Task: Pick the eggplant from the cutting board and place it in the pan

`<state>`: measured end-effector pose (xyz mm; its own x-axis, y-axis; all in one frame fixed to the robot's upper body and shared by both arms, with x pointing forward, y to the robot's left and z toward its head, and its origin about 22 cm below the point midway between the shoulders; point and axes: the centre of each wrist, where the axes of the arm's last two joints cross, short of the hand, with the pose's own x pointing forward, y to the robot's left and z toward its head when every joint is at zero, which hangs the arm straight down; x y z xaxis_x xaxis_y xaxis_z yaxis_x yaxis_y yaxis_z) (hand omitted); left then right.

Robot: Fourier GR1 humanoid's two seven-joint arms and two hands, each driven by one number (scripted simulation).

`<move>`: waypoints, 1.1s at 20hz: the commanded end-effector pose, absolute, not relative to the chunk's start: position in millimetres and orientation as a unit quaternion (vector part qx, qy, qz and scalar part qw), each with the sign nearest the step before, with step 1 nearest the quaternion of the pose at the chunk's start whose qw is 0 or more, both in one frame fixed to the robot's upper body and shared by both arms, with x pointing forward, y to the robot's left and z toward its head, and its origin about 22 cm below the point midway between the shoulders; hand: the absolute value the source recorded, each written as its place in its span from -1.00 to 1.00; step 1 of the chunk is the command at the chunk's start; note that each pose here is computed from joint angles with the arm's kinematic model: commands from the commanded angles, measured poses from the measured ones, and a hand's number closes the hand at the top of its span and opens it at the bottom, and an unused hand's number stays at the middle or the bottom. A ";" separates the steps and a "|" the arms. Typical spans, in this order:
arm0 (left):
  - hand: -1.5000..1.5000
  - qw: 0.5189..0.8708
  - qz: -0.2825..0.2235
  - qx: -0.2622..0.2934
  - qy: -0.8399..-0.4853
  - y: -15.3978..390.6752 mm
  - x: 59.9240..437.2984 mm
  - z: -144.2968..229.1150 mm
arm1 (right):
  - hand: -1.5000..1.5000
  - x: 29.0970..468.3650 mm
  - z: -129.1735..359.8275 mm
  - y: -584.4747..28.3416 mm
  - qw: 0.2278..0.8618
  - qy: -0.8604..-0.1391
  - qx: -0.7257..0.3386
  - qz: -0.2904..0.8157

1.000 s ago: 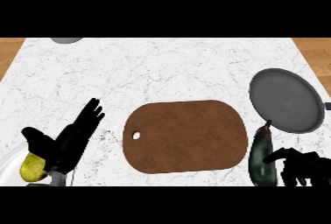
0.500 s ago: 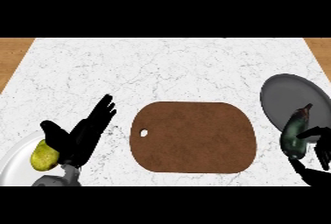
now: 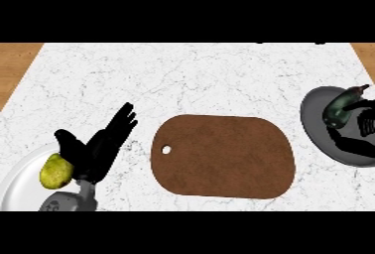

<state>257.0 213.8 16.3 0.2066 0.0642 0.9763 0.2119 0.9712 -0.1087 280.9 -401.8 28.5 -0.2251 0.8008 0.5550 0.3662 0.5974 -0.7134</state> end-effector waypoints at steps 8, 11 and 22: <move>0.00 0.762 -0.059 -0.111 -0.636 193.3 263.4 8.5 | 1.00 341.1 10.5 -430.8 0.487 -0.751 -0.402 0.193; 0.00 0.761 -0.068 -0.115 -0.635 204.5 267.4 16.2 | 1.00 336.0 5.8 -439.3 0.549 -0.673 -0.444 0.219; 0.00 0.761 -0.065 -0.127 -0.633 206.0 260.1 19.2 | -1.00 348.9 -0.6 -423.8 0.595 -0.713 -0.310 0.204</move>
